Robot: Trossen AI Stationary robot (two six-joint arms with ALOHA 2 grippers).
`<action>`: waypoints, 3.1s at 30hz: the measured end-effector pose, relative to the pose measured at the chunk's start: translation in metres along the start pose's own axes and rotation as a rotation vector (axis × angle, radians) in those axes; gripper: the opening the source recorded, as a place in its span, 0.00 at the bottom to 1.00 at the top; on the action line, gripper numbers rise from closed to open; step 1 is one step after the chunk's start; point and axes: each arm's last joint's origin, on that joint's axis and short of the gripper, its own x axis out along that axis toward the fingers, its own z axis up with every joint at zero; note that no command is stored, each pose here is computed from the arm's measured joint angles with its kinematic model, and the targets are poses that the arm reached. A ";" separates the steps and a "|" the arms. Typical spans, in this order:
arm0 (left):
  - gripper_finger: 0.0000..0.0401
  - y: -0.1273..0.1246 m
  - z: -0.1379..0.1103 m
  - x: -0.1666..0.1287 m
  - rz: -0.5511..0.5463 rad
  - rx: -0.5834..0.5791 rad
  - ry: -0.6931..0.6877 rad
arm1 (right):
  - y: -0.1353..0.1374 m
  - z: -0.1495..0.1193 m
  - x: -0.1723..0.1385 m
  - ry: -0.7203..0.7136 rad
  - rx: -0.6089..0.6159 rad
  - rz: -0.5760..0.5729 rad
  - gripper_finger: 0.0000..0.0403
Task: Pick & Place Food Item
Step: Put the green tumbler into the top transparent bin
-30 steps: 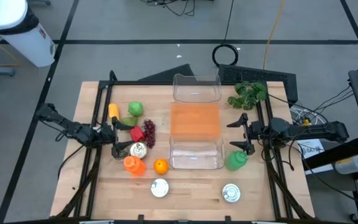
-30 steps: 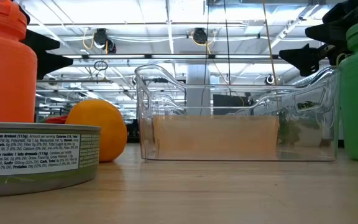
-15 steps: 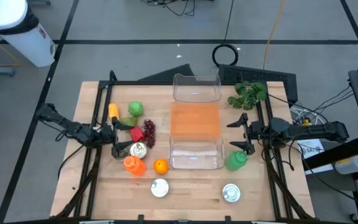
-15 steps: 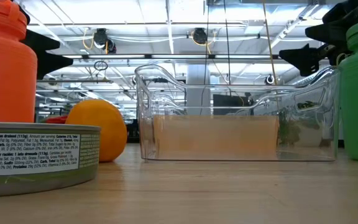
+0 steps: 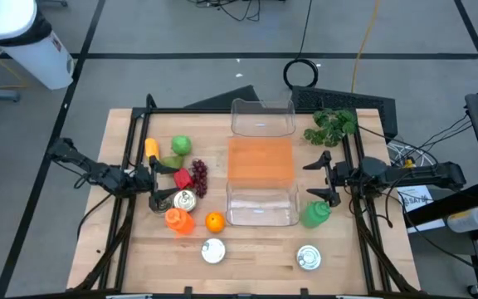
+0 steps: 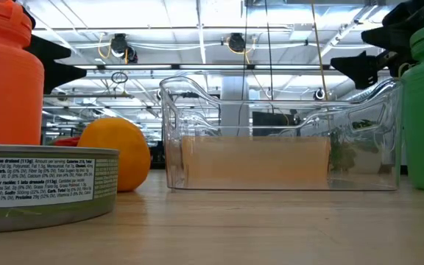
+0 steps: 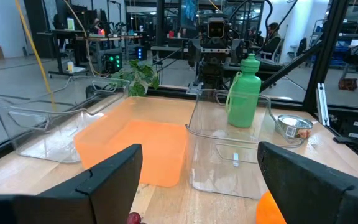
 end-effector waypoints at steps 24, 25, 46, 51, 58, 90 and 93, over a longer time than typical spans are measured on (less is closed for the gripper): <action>0.83 0.000 0.000 0.000 0.000 0.000 0.000 | 0.001 0.029 -0.004 -0.306 0.379 0.031 0.89; 0.83 0.000 0.000 0.000 0.000 0.000 0.000 | -0.001 0.028 -0.004 -0.314 0.376 -0.019 0.89; 0.83 0.000 0.000 0.000 0.000 0.000 0.000 | 0.030 0.099 0.029 -0.050 0.126 0.137 0.89; 0.83 0.000 0.000 0.000 0.000 -0.001 -0.001 | 0.048 0.131 0.050 0.417 0.028 0.044 0.89; 0.83 0.000 0.000 0.000 0.000 -0.001 -0.001 | 0.064 0.135 0.056 0.957 0.012 -0.130 0.89; 0.83 0.000 0.000 0.000 0.001 0.000 -0.001 | 0.075 0.131 0.035 1.216 0.414 -0.163 0.89; 0.83 0.000 0.000 0.000 0.000 0.000 -0.001 | 0.077 0.129 0.037 1.247 0.444 -0.163 0.89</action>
